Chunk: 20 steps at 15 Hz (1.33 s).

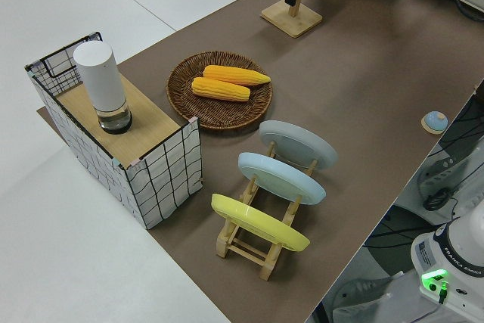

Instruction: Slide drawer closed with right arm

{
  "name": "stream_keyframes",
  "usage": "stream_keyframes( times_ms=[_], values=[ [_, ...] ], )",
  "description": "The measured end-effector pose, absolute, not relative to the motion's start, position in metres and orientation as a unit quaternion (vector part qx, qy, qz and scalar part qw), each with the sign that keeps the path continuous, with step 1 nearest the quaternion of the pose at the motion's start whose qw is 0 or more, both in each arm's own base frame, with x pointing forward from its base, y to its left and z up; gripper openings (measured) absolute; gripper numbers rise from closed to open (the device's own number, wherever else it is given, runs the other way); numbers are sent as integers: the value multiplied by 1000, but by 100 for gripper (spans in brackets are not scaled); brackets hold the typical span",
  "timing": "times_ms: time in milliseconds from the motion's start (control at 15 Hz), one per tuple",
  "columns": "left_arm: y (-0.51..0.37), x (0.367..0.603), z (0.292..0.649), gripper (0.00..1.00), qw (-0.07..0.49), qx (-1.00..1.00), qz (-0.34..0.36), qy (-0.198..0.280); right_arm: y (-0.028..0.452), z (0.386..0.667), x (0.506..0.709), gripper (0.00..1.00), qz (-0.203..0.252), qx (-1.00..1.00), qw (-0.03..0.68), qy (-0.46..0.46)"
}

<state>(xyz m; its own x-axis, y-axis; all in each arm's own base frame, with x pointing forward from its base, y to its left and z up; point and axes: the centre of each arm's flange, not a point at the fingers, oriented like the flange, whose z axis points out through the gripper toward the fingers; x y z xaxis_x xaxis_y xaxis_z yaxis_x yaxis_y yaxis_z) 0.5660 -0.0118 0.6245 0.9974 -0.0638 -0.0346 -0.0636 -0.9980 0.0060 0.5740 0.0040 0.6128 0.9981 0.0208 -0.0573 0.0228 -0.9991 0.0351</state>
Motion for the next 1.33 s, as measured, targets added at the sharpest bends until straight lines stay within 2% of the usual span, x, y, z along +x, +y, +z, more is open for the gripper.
stream_keyframes(
  times_ms=[933,1000,1333],
  values=[
    [-12,566,625,100,2,999,-17,-32,7,614,574,96,-27,999,18,13],
    [-12,566,625,100,2,999,-17,-32,7,614,574,93,-27,999,18,13],
    [-12,566,625,100,2,999,-17,-32,7,614,574,43,-27,999,18,13]
  ],
)
